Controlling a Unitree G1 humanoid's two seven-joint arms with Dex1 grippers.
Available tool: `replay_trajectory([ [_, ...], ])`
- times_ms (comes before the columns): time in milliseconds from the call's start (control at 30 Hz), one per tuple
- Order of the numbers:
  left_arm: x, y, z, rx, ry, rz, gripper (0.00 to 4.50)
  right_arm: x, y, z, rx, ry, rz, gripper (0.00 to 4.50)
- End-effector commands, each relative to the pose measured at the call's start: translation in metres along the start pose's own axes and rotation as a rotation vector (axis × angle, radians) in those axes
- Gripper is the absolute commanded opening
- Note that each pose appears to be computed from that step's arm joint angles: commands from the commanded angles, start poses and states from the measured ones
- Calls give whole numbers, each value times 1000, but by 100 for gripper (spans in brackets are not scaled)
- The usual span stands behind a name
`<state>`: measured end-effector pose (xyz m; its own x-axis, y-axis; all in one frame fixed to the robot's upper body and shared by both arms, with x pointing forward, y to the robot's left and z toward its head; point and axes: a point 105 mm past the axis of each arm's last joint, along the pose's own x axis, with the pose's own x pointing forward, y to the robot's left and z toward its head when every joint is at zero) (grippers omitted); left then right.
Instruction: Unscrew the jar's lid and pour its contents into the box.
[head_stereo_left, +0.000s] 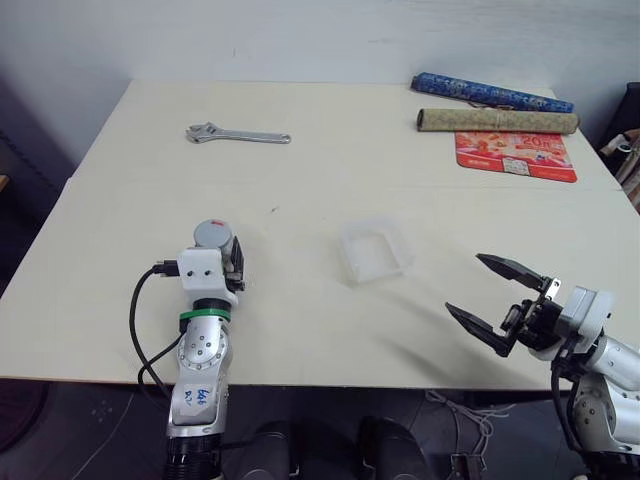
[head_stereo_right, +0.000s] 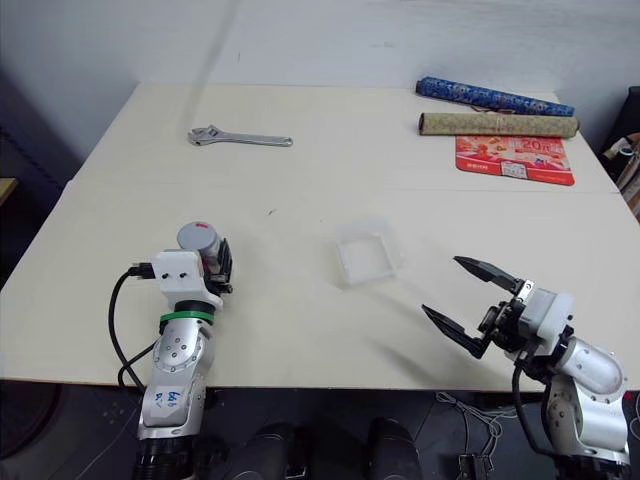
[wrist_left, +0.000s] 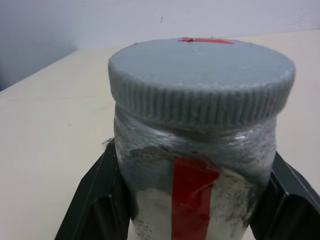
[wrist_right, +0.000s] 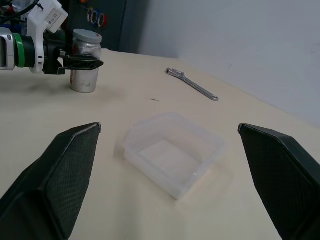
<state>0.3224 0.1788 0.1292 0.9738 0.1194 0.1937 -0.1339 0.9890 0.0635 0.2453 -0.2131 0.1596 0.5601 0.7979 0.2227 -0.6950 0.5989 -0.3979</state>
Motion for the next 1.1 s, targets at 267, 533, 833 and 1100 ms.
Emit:
replay_trajectory([
  [267,7,18,80,-108,-240,-790,237,35,3,24,104,-10,103,450],
  [533,-4,-32,109,-7,-145,-1335,237,112,24,86,226,-93,325,450],
  [833,-17,-78,108,-17,-166,-1495,237,182,36,115,206,-59,404,450],
  [1100,-18,-85,106,-9,-177,-1510,237,193,44,114,218,-2,461,450],
])
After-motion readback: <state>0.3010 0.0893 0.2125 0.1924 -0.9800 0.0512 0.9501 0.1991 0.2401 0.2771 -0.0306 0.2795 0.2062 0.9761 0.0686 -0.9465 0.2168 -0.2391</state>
